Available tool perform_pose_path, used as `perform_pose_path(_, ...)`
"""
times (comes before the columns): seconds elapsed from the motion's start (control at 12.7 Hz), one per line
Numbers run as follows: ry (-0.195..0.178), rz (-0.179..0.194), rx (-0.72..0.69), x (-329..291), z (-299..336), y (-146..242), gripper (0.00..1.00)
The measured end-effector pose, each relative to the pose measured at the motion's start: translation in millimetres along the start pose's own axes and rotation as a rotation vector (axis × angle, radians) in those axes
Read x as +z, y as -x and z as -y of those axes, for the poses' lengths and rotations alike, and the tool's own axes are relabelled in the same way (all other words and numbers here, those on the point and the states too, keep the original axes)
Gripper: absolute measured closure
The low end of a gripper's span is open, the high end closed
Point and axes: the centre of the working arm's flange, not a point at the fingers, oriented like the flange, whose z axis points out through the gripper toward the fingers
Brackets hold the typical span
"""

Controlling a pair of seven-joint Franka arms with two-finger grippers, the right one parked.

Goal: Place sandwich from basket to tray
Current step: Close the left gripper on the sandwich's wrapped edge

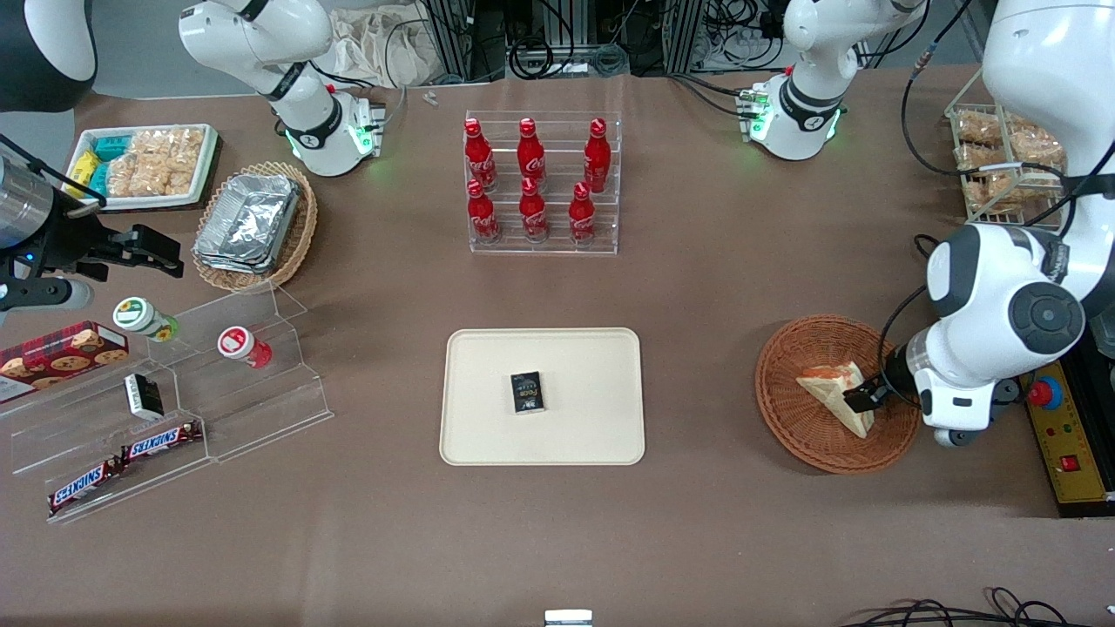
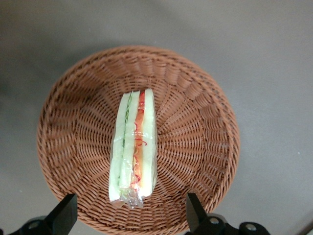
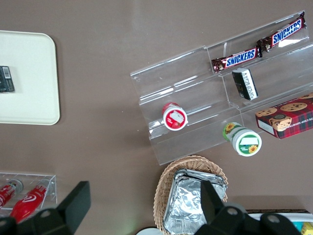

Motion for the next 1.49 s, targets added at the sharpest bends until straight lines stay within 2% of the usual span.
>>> perform_pose_path(0.31, -0.001, 0.029, -0.038, 26.7, -2.8, -0.8, 0.0)
perform_pose_path(0.63, 0.004, 0.043, -0.055, 43.7, -3.6, -1.6, 0.0)
perform_pose_path(0.79, 0.014, 0.043, -0.059, 57.1, -2.7, 1.6, 0.0)
perform_pose_path(1.18, 0.006, 0.048, -0.082, 80.0, 12.1, -2.1, 0.0)
perform_pose_path(1.26, 0.01, 0.047, -0.082, 82.0, 11.5, -2.4, 0.07)
perform_pose_path(1.49, 0.015, 0.036, -0.073, 86.7, 10.2, -3.4, 0.44)
